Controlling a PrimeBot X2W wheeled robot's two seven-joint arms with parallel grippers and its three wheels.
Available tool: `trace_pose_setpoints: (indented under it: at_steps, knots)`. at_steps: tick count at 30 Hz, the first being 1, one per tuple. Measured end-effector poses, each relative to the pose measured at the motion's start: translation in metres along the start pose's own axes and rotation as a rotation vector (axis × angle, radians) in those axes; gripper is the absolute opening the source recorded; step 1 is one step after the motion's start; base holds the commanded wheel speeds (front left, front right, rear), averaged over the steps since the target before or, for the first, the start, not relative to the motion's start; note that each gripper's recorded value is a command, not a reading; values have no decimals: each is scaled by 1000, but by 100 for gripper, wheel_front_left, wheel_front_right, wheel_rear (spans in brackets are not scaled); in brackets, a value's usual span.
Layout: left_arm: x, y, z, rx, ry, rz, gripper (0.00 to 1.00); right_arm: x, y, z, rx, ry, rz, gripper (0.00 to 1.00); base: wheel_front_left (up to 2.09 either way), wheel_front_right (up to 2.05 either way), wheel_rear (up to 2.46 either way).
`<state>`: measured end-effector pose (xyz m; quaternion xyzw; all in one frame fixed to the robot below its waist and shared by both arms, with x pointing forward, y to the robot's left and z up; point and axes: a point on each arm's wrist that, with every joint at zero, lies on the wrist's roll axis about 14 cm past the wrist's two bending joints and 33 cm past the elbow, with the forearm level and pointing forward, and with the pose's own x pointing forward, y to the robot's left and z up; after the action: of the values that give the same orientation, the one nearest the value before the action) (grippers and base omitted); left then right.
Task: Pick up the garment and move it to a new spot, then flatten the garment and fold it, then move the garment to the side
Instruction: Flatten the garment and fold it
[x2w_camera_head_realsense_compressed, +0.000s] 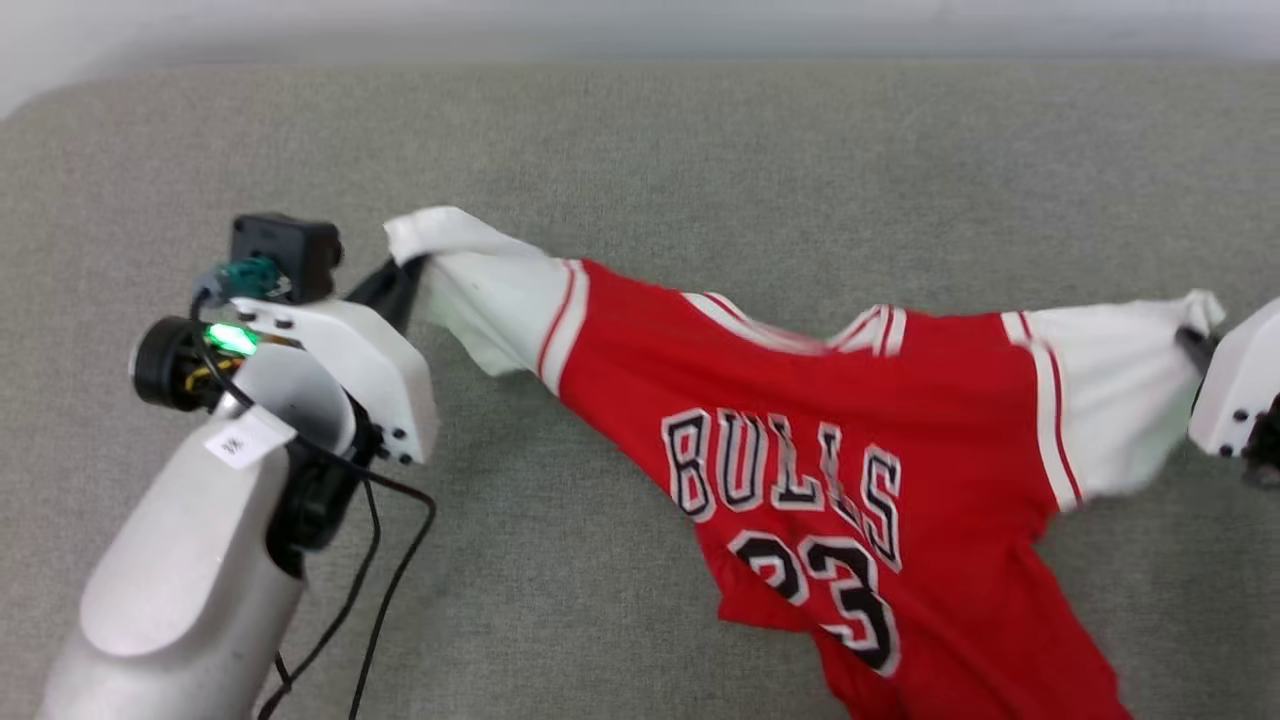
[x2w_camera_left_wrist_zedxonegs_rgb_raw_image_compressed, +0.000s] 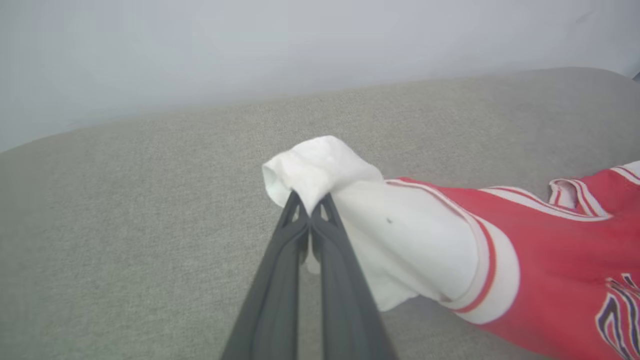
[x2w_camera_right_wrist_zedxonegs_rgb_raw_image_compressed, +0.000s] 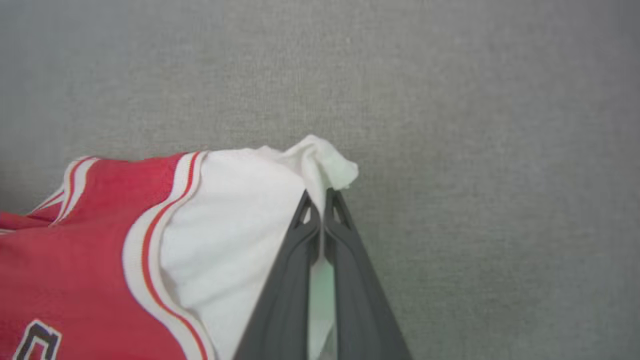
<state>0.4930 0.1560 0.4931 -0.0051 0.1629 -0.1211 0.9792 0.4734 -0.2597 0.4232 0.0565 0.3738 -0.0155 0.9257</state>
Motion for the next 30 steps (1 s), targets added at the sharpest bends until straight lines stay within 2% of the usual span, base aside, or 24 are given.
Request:
trace_pose_setpoints:
  at_steps: [5,11,18,23,26,30]
  knots:
    - [-2,21,51,2,-139,78,0,-29,-6,58,-18,-211,-34,0,0,0,0]
    - [3,30,118,0,-308,102,0,-62,-6,130,-15,-447,-51,0,0,0,0]
    - [21,43,189,51,-462,122,0,-86,12,217,-34,-686,-37,0,0,0,0]
    - [26,49,250,79,-635,134,0,-107,20,280,-27,-862,-22,0,0,0,0]
    - [26,54,284,104,-743,140,0,-119,24,312,-29,-954,-16,0,0,0,0]
    - [35,64,306,98,-804,150,0,-123,32,341,-36,-1017,-4,0,0,0,0]
